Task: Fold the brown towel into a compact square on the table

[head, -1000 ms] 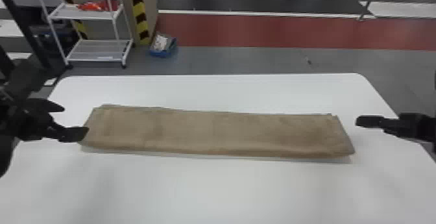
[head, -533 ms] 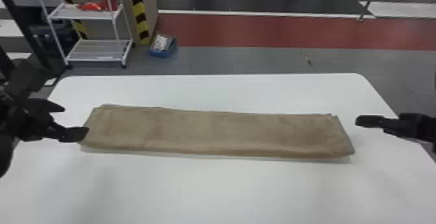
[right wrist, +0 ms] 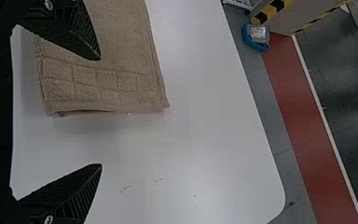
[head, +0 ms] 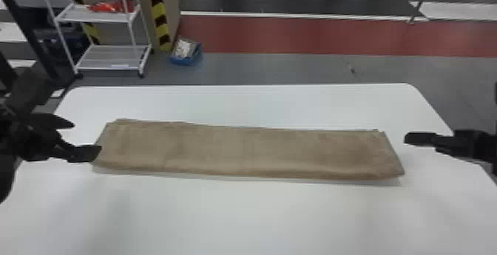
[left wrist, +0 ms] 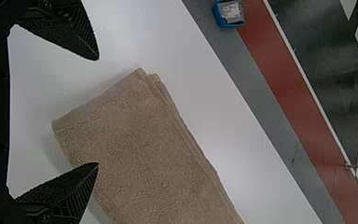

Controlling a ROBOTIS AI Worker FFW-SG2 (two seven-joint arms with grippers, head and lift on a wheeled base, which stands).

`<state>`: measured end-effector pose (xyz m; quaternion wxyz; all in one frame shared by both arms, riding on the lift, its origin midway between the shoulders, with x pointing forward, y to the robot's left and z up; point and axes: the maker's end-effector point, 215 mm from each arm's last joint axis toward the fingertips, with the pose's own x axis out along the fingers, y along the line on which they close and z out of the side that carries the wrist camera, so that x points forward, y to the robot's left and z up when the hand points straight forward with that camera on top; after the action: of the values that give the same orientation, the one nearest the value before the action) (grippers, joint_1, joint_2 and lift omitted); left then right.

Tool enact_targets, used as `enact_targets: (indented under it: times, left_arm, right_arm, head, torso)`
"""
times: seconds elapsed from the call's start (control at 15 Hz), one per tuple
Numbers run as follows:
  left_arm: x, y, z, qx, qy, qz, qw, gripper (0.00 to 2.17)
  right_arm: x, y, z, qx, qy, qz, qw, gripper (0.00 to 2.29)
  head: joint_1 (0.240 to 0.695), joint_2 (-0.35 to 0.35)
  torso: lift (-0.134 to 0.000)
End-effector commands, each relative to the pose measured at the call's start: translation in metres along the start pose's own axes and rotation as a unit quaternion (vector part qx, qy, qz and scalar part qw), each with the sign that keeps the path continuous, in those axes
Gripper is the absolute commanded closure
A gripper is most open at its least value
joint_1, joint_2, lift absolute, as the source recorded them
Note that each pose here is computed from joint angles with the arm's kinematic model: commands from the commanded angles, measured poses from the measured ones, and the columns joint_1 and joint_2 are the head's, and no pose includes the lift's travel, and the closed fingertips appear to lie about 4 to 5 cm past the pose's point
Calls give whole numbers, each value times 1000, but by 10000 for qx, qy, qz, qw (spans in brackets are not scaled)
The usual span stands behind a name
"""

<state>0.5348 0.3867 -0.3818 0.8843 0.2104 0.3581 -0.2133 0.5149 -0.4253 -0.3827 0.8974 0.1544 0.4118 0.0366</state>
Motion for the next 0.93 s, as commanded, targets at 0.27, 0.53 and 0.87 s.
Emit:
enact_targets:
  times: [0.27, 0.53, 0.87]
  left_arm:
    - [3, -10, -1, -220, -20, -132, 9997, 87]
    - [2, 0, 4, -796, -17, -57, 9968, 83]
    - [28, -14, 18, -1729, -105, -117, 9848, 151]
  right_arm:
    - [2, -9, -4, -39, 46, -35, 10000, 63]
    - [1, -12, -4, -87, 74, -99, 9999, 66]
    - [5, -11, -8, -144, 159, -143, 9997, 70]
  head:
    - [695, -49]
    - [695, -55]
    - [695, -57]
  torso:
    - [-125]
    - [-125]
    - [-125]
